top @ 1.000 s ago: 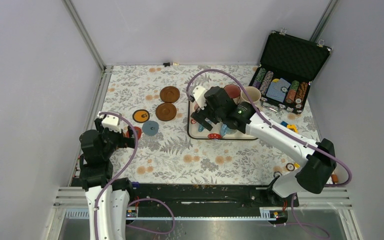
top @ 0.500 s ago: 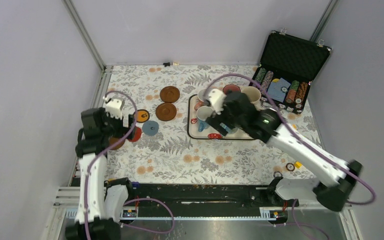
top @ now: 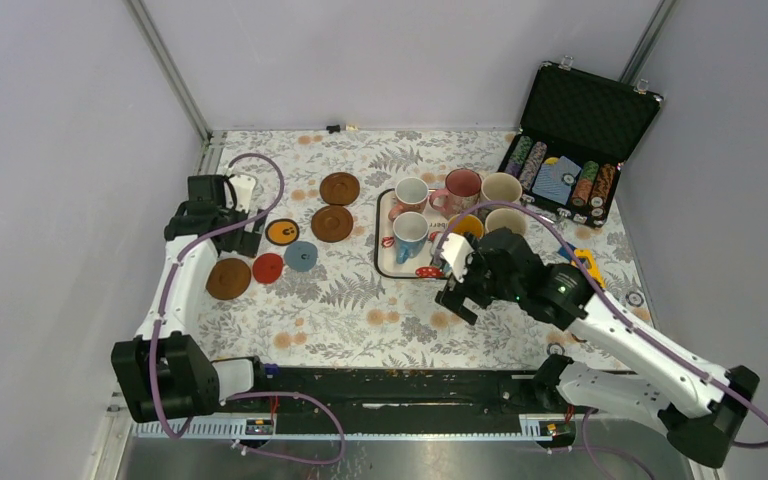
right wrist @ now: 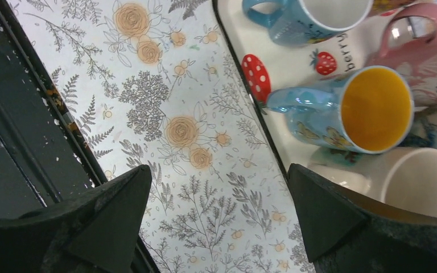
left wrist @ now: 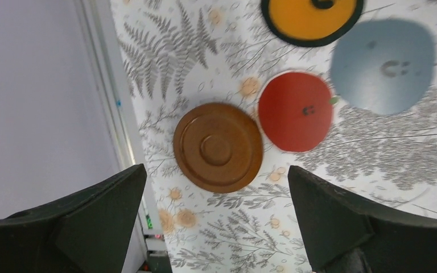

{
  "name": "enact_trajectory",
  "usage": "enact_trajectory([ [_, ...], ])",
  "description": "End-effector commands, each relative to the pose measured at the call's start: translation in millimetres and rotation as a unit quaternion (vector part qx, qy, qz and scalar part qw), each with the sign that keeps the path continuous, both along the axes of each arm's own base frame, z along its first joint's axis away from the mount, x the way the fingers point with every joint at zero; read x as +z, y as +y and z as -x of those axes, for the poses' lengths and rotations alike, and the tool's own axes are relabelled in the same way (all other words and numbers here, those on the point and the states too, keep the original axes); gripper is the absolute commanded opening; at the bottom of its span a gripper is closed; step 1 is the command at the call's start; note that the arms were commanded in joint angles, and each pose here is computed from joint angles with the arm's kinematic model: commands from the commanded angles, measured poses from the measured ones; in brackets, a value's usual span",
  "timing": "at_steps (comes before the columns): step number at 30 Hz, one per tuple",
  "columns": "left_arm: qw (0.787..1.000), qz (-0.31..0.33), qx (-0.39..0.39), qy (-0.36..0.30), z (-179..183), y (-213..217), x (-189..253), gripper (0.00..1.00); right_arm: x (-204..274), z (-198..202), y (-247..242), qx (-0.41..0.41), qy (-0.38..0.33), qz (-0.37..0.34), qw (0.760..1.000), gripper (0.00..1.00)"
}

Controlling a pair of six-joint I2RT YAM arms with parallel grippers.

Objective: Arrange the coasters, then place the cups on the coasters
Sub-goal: Move the coaster to the center of the board.

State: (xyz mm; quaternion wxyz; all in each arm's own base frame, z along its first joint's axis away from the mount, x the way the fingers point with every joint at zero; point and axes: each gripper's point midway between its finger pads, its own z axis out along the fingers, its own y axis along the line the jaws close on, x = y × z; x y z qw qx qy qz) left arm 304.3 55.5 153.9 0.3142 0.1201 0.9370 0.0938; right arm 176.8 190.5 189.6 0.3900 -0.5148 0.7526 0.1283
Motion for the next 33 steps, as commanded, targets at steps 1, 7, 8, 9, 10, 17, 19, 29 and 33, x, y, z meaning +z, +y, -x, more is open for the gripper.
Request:
enact_trajectory([
  [1, 0.996, -0.073, 0.035, 0.024, 18, 29, -13, 0.99, -3, -1, 18, 0.018, 0.024, -0.016, 0.999, 0.98],
  [7, 1.000, 0.003, 0.008, 0.010, 8, 5, -25, 0.99, -16, -2, 21, 0.015, 0.041, -0.006, 0.999, 0.96],
  [8, 1.000, -0.004, 0.017, 0.008, 6, 9, -25, 0.97, -16, -4, 21, 0.013, 0.036, -0.007, 0.999, 0.96],
  [9, 1.000, -0.014, 0.026, 0.006, 4, 14, -26, 0.95, -15, -6, 20, 0.008, 0.030, -0.006, 0.999, 0.96],
  [10, 0.999, -0.025, 0.034, 0.006, 4, 19, -27, 0.94, -14, -9, 18, 0.001, 0.023, -0.003, 1.000, 0.96],
  [17, 0.998, -0.041, 0.050, 0.025, 5, 35, -56, 0.92, -15, -19, 13, -0.018, 0.006, 0.003, 1.000, 0.97],
  [19, 0.997, -0.029, 0.057, 0.034, 5, 41, -67, 0.81, -19, -22, 11, -0.025, 0.009, 0.010, 1.000, 0.97],
  [29, 0.992, 0.025, 0.081, 0.093, -2, 44, -108, 0.00, -19, -30, 2, -0.049, 0.022, -0.006, 0.999, 0.97],
  [33, 0.987, 0.028, 0.107, 0.118, -5, 51, -115, 0.00, -20, -31, 2, -0.051, 0.026, -0.007, 0.998, 0.97],
])
